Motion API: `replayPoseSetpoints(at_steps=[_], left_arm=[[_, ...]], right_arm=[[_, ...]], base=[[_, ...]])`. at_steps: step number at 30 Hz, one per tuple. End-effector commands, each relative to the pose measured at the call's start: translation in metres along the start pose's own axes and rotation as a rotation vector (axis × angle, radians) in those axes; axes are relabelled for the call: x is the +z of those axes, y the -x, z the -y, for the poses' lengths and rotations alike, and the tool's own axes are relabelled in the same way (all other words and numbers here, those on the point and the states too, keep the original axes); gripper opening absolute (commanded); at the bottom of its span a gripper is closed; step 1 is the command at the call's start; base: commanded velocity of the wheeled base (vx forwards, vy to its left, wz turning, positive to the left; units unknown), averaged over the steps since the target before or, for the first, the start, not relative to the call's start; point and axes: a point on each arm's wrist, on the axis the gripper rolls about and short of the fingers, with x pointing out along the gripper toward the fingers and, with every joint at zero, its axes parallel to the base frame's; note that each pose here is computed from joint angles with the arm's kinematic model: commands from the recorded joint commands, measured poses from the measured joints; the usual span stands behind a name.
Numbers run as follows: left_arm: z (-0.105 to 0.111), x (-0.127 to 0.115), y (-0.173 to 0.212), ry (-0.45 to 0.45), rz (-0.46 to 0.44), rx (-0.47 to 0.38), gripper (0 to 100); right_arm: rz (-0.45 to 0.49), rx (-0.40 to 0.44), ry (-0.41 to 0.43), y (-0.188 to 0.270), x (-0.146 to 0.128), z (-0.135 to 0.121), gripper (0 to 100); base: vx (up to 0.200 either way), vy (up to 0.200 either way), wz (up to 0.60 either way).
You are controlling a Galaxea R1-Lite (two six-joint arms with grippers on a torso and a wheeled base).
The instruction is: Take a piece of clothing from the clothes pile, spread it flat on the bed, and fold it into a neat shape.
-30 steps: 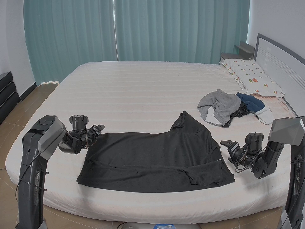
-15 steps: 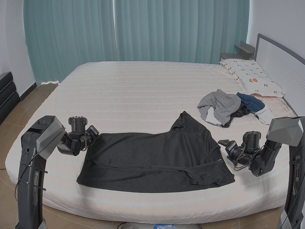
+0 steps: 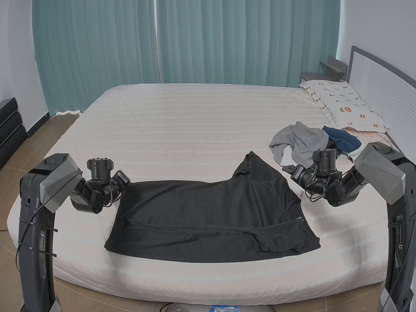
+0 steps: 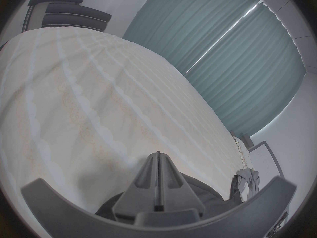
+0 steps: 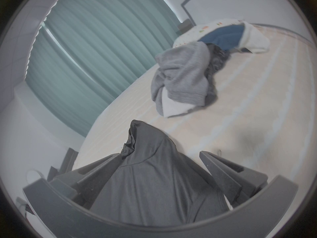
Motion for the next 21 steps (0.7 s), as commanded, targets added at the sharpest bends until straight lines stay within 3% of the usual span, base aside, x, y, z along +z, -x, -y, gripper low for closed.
replayPoseSetpoints(at_steps=[1,5,9,21], left_arm=[[0.0,0.001,0.01,0.006,-0.004,0.004,0],[-0.001,0.001,0.009,0.006,-0.006,0.005,0],[-0.002,0.001,0.009,0.006,-0.006,0.007,0],[-0.002,0.0,0.009,0.005,-0.007,0.008,0]], right_arm=[[-0.048,-0.021,0.142,-0.049,-0.017,-0.002,100],[-0.084,-0.057,0.144,-0.084,-0.024,-0.001,100],[-0.052,-0.09,0.147,-0.103,-0.027,0.0,100],[-0.021,-0.077,0.135,-0.115,-0.034,0.003,100]], base=[[0.0,0.0,0.0],[0.0,0.0,0.0],[0.0,0.0,0.0],[0.0,0.0,0.0]])
